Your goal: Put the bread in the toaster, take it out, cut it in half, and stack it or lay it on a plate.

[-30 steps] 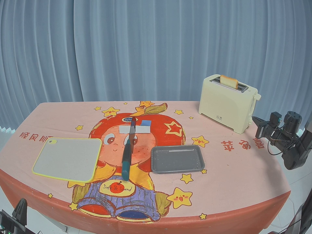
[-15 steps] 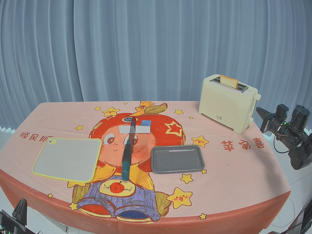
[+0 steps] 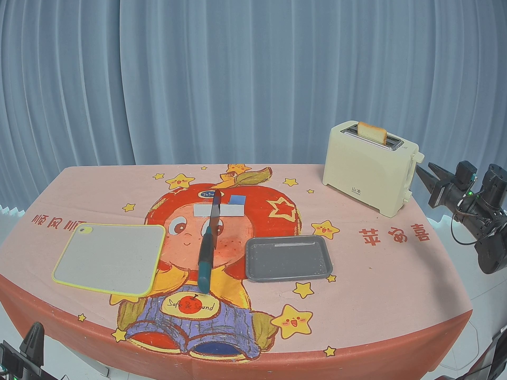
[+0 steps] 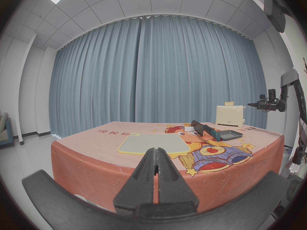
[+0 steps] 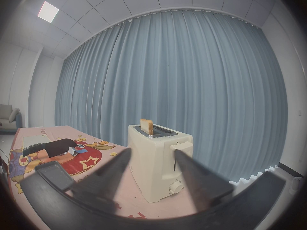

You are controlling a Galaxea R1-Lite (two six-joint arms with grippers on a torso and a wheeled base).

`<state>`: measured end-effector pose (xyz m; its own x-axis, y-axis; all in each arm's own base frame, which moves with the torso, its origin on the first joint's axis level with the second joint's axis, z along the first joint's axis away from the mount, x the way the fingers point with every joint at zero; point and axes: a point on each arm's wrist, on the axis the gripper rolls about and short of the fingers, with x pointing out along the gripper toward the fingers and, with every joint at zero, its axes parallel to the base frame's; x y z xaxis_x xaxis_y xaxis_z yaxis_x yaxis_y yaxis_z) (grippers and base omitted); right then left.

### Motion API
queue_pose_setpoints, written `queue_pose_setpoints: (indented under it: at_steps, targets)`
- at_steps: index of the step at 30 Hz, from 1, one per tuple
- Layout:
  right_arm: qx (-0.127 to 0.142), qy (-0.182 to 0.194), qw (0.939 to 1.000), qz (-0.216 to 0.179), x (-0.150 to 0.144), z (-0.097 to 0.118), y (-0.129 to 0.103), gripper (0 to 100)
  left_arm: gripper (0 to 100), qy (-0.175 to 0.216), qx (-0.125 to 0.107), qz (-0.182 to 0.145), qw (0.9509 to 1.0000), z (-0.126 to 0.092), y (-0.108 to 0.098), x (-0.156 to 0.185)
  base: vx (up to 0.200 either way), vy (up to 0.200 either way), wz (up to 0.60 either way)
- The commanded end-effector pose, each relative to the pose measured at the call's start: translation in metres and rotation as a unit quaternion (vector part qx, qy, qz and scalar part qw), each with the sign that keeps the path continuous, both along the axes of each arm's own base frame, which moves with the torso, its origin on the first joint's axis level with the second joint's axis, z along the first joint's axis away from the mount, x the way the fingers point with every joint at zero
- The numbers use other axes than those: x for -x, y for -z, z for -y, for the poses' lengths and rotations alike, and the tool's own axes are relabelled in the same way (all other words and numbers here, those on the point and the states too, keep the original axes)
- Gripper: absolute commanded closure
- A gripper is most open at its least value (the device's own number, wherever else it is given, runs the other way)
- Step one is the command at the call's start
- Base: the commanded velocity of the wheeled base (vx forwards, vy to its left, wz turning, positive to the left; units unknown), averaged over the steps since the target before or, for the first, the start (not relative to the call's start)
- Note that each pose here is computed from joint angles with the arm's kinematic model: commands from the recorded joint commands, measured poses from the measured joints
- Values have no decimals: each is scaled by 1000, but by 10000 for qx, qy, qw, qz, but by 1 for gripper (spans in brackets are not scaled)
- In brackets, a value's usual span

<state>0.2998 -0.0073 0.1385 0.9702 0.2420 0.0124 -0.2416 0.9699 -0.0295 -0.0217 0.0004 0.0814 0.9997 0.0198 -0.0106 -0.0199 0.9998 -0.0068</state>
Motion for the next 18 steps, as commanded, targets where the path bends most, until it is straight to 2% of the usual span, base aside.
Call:
queue_pose_setpoints:
  at_steps: [1,18]
  targets:
    - [5,-12,10000,73,2,-1,-4,0,100,-1,3,-92,10000,0,5,-1,0,0,0]
    - [-4,-59,9997,238,10,-4,-17,0,100,-1,-4,-93,10000,0,5,-1,0,0,0]
